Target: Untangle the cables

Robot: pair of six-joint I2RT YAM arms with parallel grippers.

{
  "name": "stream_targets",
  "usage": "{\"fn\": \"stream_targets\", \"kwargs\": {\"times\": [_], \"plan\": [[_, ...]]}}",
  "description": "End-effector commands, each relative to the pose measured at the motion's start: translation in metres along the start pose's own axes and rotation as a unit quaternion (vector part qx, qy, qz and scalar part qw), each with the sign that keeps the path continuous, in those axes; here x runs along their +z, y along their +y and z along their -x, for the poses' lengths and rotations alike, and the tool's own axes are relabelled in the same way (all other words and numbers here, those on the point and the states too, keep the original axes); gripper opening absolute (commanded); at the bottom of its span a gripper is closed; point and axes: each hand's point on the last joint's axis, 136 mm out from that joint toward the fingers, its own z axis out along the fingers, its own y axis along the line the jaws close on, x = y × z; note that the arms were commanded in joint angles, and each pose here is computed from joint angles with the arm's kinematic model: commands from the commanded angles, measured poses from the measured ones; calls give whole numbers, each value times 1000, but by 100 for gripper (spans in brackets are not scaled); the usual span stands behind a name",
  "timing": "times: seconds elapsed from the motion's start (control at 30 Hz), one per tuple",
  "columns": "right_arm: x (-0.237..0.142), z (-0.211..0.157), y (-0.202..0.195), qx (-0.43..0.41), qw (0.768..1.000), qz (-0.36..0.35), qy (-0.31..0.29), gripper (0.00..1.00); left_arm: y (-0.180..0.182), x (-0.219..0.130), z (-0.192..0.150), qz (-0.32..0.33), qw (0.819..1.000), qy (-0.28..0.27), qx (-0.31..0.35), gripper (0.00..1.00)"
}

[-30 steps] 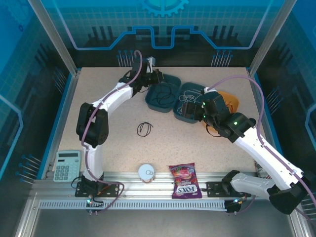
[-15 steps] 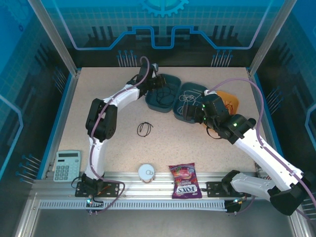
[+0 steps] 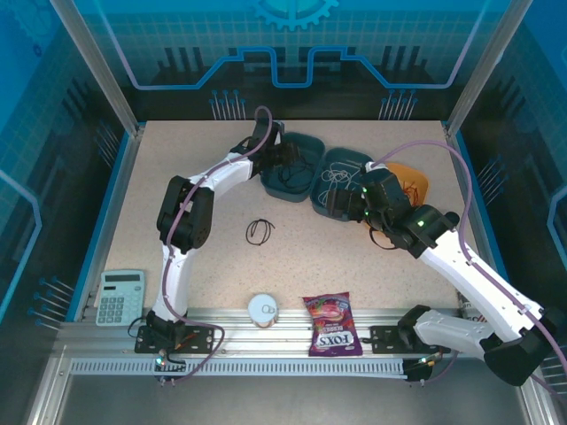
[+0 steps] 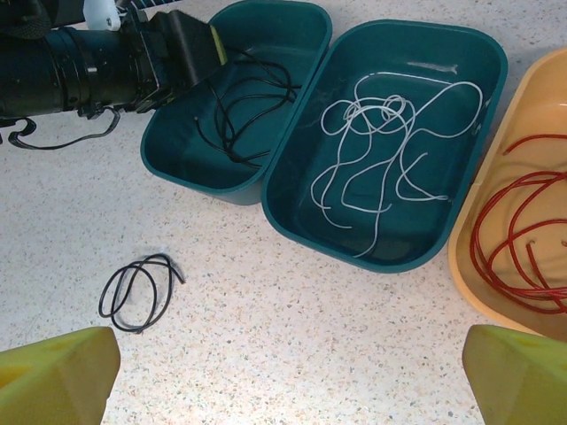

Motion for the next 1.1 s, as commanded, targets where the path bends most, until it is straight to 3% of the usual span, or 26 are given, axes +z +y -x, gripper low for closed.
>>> {"fn": "stream_targets", "kwargs": {"times": [0.0,0.43,0.57,0.73,1.07], "plan": [[3,1,3,4,1000,5,-1,100,-17,-16,15,-9,1000,-15,20,54],[12,6,19,-13,1000,16,9,100,-33,-101,45,12,996,-81,40,99],[19,2,26,-26,999,12,21,100,-35,-139,45,9,993,-108,37,99],[32,-7,44,-54,997,2,48,100,-12,-182,31,43,990,-137,9,99],[83,-74,139,-127,979,41,156,83,93,-263,-34,133,968,-174,-122,99]]}}
